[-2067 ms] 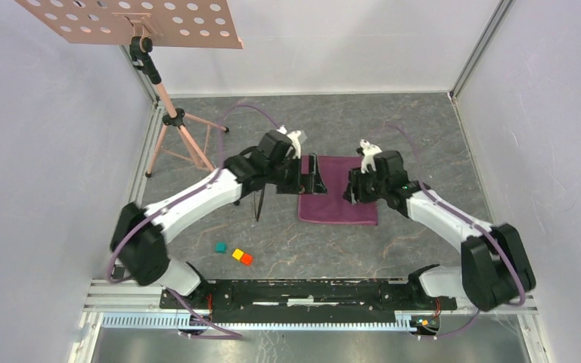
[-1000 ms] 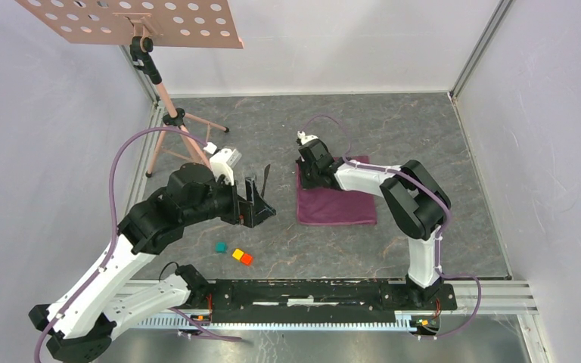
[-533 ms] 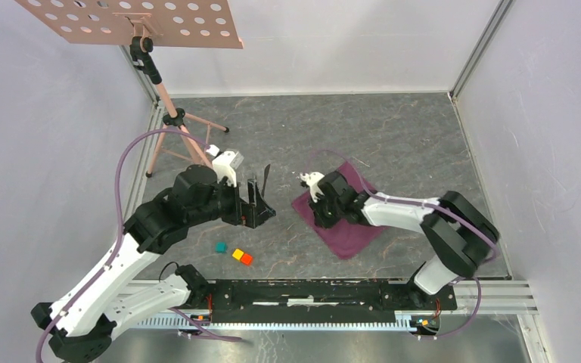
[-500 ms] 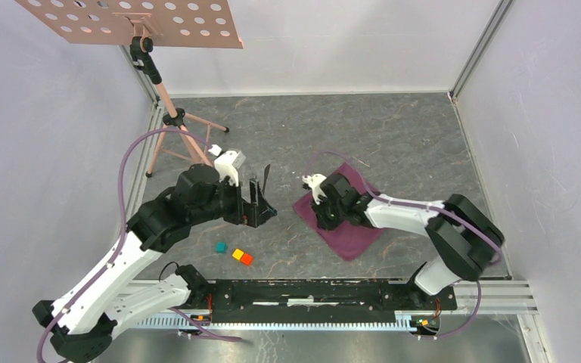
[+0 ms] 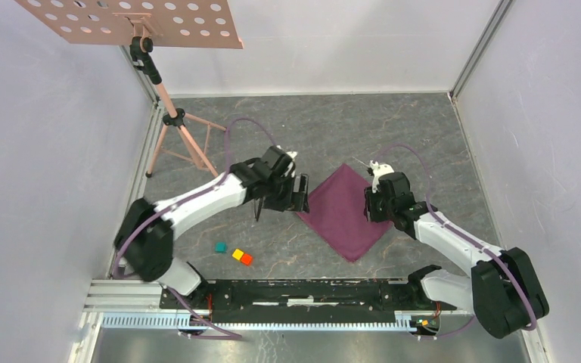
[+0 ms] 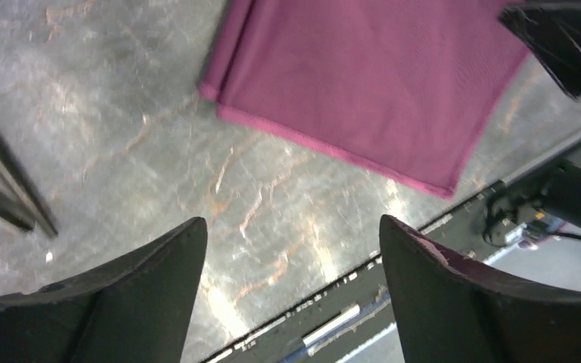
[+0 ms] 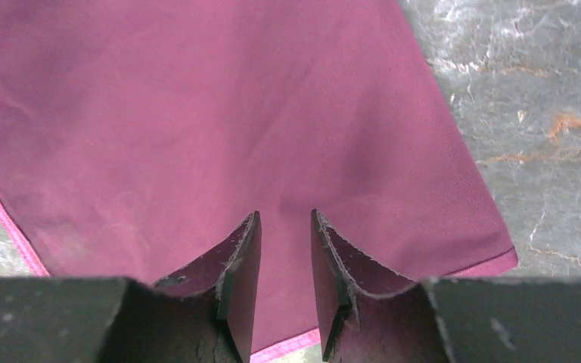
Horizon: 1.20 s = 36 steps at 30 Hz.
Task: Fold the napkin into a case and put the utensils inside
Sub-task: Rotate the square-folded napkin at the center of the board.
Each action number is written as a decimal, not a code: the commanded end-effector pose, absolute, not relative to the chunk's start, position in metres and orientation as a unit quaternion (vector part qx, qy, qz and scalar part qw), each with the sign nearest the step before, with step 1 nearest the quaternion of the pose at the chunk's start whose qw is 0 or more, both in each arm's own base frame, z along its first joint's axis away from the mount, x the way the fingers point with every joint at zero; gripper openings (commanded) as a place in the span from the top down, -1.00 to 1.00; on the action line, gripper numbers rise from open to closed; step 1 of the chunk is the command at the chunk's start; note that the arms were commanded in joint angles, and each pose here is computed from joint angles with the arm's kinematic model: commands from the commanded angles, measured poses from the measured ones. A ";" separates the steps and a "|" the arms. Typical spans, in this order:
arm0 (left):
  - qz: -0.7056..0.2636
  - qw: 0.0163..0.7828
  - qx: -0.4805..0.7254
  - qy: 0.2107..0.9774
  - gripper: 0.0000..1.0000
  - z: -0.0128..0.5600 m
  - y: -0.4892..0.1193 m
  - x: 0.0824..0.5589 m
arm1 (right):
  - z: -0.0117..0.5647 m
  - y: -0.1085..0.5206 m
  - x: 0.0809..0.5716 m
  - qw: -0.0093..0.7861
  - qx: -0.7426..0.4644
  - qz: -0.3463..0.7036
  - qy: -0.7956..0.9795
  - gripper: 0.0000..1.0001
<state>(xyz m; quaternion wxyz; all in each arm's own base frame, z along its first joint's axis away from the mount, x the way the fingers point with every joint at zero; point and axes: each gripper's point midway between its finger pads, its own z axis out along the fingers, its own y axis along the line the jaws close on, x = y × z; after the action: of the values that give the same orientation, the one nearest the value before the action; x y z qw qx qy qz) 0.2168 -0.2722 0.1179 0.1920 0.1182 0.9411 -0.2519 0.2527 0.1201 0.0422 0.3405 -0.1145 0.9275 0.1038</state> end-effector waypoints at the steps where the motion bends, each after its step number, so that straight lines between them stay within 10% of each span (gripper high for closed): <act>1: -0.211 0.203 0.174 0.940 -0.69 0.108 -0.296 0.260 | 0.051 0.114 0.261 0.363 -0.106 0.102 0.920 0.26; 16: -0.117 0.096 0.272 0.951 -0.33 0.028 -0.297 0.296 | 0.040 0.096 0.266 0.354 -0.100 0.082 0.926 0.24; 36: -0.245 0.057 0.116 0.961 0.48 0.014 -0.299 0.204 | 0.027 0.094 0.309 0.349 -0.118 0.030 0.929 0.25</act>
<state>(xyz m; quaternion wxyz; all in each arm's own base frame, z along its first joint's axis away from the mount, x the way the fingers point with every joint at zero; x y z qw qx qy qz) 0.2326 -0.2817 0.0160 0.0752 0.1680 0.9646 -0.1887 0.2835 0.0893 0.0165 0.3224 -0.1027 0.9403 0.0376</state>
